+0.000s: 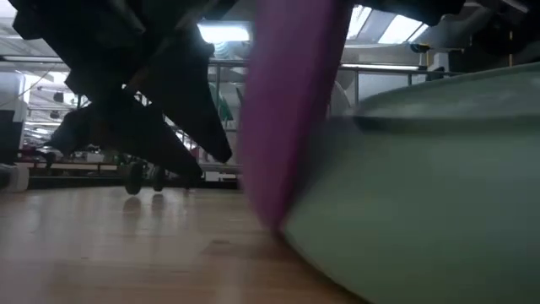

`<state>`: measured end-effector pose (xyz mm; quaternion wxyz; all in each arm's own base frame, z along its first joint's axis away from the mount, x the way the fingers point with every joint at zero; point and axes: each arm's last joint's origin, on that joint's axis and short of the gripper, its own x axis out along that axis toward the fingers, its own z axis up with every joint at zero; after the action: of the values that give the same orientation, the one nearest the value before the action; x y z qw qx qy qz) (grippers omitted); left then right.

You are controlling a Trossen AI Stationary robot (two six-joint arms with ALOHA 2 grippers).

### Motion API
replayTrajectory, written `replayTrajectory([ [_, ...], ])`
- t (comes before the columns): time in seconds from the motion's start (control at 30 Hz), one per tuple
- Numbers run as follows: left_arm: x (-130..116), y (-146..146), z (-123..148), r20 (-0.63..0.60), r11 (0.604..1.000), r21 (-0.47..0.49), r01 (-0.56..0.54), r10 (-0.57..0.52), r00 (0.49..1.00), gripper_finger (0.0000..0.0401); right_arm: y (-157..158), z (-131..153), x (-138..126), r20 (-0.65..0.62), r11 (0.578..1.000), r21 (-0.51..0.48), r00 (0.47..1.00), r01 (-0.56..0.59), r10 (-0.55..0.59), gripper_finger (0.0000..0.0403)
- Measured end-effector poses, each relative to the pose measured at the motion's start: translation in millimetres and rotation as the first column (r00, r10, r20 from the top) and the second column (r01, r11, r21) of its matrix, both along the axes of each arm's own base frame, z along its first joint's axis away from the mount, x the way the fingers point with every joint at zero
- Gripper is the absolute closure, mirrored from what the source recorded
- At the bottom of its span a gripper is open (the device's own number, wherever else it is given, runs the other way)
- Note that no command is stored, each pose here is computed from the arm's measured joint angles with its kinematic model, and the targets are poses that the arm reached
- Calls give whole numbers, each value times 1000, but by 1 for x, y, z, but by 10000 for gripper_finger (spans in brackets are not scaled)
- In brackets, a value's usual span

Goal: Sort dishes
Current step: Put the purple plate in the dish rack

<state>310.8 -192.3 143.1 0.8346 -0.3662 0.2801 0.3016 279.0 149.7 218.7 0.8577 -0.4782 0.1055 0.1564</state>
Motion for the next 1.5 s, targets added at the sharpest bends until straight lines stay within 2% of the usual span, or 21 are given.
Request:
replayTrajectory([
  [0.2, -1, 0, 0, -14, 1000, 17, 17, -17, 1000, 266, 0, 3, 1, 29, 1000, 6, 999, 20, -20, 392],
  [0.47, -2, 1, -1, -24, 1000, 23, 20, -20, 1000, 286, -2, 4, 1, 55, 996, -59, 996, 73, -70, 390],
  [0.63, -2, 1, -1, -25, 1000, 24, 20, -20, 999, 295, -2, 4, 1, 62, 995, -66, 996, 71, -67, 392],
  [1.0, -2, 1, -2, -33, 999, 38, 35, -34, 999, 316, 0, 23, 5, 245, 996, -59, 968, 61, -45, 393],
  [1.3, -2, 1, -2, -36, 999, 33, 38, -37, 999, 329, 1, 32, 6, 301, 997, -35, 952, 65, -51, 394],
  [1.5, -7, -5, 8, -18, 998, 10, 67, -67, 998, 341, 1, 47, 10, 338, 991, -25, 934, 134, -118, 393],
])
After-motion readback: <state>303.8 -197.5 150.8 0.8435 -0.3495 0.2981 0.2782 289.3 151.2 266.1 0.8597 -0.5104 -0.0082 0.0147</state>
